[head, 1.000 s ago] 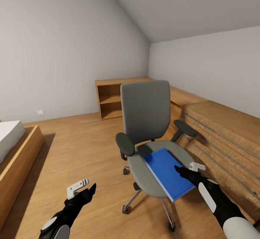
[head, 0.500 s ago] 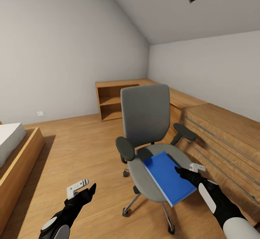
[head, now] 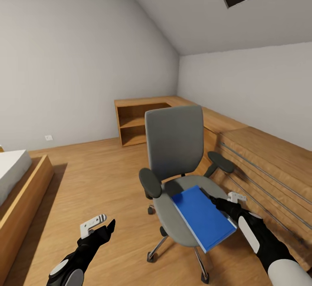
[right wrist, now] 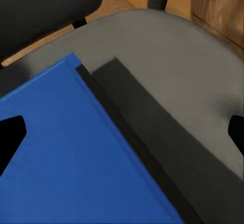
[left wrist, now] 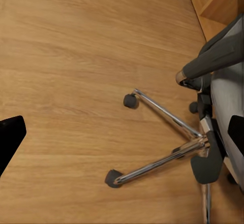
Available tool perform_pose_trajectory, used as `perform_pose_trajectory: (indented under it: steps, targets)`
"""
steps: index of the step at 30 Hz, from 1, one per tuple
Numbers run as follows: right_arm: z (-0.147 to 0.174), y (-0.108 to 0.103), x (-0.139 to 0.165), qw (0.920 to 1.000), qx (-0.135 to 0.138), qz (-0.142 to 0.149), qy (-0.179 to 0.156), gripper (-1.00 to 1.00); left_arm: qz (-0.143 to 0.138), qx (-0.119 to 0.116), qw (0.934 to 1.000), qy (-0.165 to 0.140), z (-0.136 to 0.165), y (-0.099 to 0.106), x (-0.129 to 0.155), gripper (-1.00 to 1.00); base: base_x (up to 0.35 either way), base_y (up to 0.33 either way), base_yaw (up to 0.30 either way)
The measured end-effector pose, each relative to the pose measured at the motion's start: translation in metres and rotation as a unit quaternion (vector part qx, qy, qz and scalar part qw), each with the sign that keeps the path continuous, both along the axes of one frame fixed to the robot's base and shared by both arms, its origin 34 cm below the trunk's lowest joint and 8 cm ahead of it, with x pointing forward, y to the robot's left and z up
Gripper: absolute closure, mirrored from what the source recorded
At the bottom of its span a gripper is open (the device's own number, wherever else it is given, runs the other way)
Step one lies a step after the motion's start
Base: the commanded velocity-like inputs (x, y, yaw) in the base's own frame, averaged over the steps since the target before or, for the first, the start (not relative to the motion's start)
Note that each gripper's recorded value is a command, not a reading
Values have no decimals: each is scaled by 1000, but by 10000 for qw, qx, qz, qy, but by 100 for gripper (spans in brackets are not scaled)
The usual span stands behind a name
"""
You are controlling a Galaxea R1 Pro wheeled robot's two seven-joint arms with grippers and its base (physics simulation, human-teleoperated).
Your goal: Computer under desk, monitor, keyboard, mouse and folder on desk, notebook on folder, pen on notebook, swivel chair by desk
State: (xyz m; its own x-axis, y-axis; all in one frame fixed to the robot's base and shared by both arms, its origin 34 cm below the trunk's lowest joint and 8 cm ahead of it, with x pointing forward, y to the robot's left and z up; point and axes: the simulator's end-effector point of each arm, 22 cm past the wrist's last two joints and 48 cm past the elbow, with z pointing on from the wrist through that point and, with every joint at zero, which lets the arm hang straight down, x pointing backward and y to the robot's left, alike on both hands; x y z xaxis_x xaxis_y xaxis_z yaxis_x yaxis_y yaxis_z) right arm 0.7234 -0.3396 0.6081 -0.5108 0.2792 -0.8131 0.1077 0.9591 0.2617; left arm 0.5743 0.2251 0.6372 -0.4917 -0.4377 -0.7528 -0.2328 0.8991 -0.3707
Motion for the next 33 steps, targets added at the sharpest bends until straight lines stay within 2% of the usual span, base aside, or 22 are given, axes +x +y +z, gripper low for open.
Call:
perform_pose_trajectory:
  steps: [1,2,4,9,13,18,20,24,27,28,29,33]
  targets:
    - [14,1,6,9999,-20,20,-138,-100,1,-1,10000,1,2,0,0,-100,0,0,0]
    - [47,6,16,9987,-53,85,-492,-100,1,-2,10000,4,4,0,1,-100,0,0,0]
    - [69,14,12,9972,-78,186,-713,-100,-1,1,10000,7,4,0,1,-100,0,0,0]
    - [80,29,-10,9972,-30,350,-658,-100,-2,13,10000,4,4,0,1,-100,0,0,0]
    - [87,41,-25,9971,138,456,-601,-100,-6,18,10000,3,4,0,1,-100,0,0,0]
    - [87,55,-45,9953,708,521,-408,-100,-6,21,10000,4,4,0,1,-100,0,0,0]
    - [85,58,-52,9929,1039,516,-265,-100,-5,21,10000,1,4,0,1,-100,0,0,0]
    - [84,52,-59,9884,1461,409,-84,-100,-4,22,10000,-2,4,0,1,-100,-16,15,0]
    - [86,46,-61,9856,1656,335,-28,-100,-4,20,10000,-2,4,0,1,-100,-101,94,0]
    - [89,44,-63,9833,1792,314,-4,-100,-5,19,10000,0,4,0,1,-100,-206,191,0]
    - [95,46,-65,9768,2114,327,35,-100,-7,17,10000,3,4,0,1,-100,-215,199,0]
    - [103,46,-67,9680,2489,311,14,-100,-10,18,10000,5,4,0,1,-100,-230,214,0]
